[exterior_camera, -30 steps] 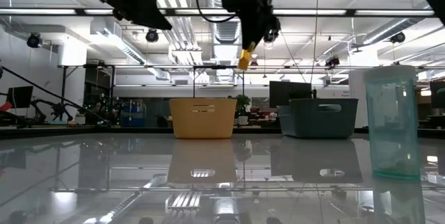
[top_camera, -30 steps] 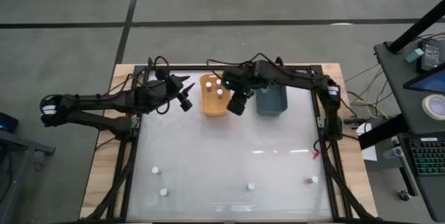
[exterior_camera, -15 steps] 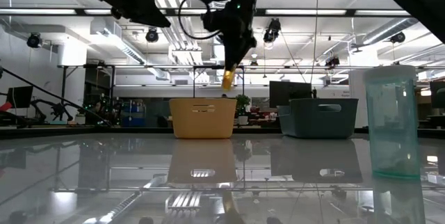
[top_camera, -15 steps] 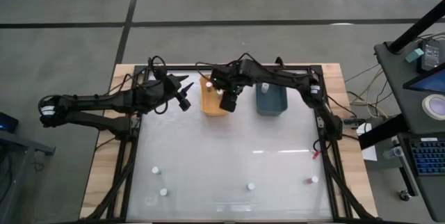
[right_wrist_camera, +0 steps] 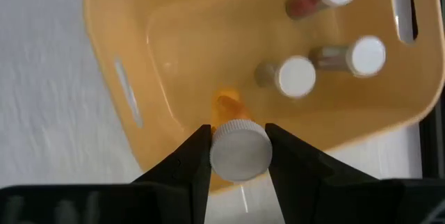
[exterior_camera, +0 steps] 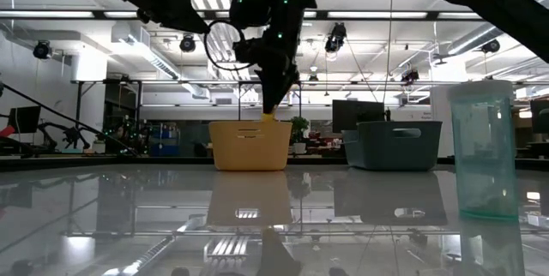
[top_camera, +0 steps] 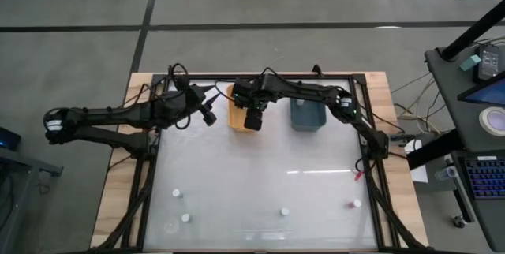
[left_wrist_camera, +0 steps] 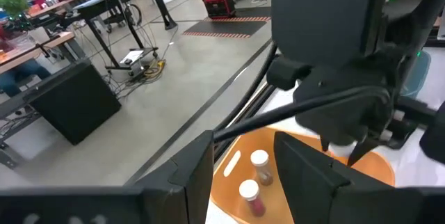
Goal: Pick and place medicine bottles into bin by pill shape (circle, oval)
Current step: Put the yellow capsule bottle into the yellow bin
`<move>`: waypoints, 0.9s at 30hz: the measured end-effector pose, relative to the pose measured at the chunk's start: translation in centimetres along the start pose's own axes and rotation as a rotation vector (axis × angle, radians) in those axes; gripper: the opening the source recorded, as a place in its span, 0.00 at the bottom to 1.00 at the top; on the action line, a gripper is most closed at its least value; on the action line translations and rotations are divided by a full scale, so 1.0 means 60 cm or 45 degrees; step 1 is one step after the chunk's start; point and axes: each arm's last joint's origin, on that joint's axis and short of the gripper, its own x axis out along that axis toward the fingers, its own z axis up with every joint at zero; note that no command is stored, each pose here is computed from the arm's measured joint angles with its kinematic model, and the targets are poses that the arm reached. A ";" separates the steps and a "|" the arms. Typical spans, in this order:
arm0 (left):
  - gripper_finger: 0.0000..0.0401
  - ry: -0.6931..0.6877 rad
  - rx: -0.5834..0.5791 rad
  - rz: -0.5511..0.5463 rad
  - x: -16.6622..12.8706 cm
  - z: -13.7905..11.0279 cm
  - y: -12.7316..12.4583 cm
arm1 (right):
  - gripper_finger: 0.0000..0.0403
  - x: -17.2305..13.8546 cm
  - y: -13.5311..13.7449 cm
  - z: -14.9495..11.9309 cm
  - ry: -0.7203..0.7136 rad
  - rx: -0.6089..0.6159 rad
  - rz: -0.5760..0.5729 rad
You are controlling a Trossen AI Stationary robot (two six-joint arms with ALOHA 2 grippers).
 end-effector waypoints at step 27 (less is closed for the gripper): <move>0.34 0.000 0.003 -0.001 0.000 0.000 0.000 | 0.30 0.078 -0.006 0.006 0.050 -0.028 0.063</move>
